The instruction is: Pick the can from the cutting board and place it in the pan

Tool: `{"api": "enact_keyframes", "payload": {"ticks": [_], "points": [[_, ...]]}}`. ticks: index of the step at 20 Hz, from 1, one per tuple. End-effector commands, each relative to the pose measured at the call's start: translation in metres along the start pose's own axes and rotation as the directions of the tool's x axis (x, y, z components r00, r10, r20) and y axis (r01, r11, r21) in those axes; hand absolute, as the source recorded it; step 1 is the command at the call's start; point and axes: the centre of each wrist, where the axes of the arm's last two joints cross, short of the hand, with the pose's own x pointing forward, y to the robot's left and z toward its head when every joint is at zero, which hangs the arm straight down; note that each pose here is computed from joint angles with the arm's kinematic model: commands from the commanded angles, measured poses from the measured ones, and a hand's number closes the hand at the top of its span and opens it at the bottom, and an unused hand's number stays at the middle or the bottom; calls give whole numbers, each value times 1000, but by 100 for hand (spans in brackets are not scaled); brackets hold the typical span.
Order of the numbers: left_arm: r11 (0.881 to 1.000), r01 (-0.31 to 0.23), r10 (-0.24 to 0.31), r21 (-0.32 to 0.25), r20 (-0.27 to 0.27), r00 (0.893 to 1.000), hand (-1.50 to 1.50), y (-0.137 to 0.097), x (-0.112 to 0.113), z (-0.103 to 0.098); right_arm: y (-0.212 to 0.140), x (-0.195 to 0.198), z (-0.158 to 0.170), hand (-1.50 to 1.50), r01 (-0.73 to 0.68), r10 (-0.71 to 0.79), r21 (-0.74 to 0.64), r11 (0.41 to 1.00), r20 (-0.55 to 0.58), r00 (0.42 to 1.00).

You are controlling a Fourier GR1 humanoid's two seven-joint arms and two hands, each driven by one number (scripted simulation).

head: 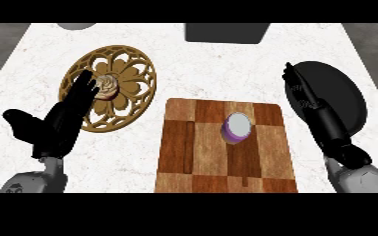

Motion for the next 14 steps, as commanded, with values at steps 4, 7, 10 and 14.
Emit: {"api": "enact_keyframes", "payload": {"ticks": [4, 7, 10, 14], "points": [[999, 4, -7, 43, 59, 998, 0, 2, 12, -9, 9, 52, -62, 150, 218, -279, 337, 916, 143, 949], [998, -13, 9, 64, 58, 998, 0, 1, 11, -10, -36, 49, -83, 150, -35, -6, 376, 926, 108, 994], [996, -27, 24, 82, 38, 999, 0, 1, 22, -15, -65, 20, -59, 150, -37, -53, 312, 950, 276, 960], [995, -18, 15, 99, 38, 999, 0, 16, 16, -7, -119, 2, -28, -150, -152, 80, 341, 928, 214, 974]]}}
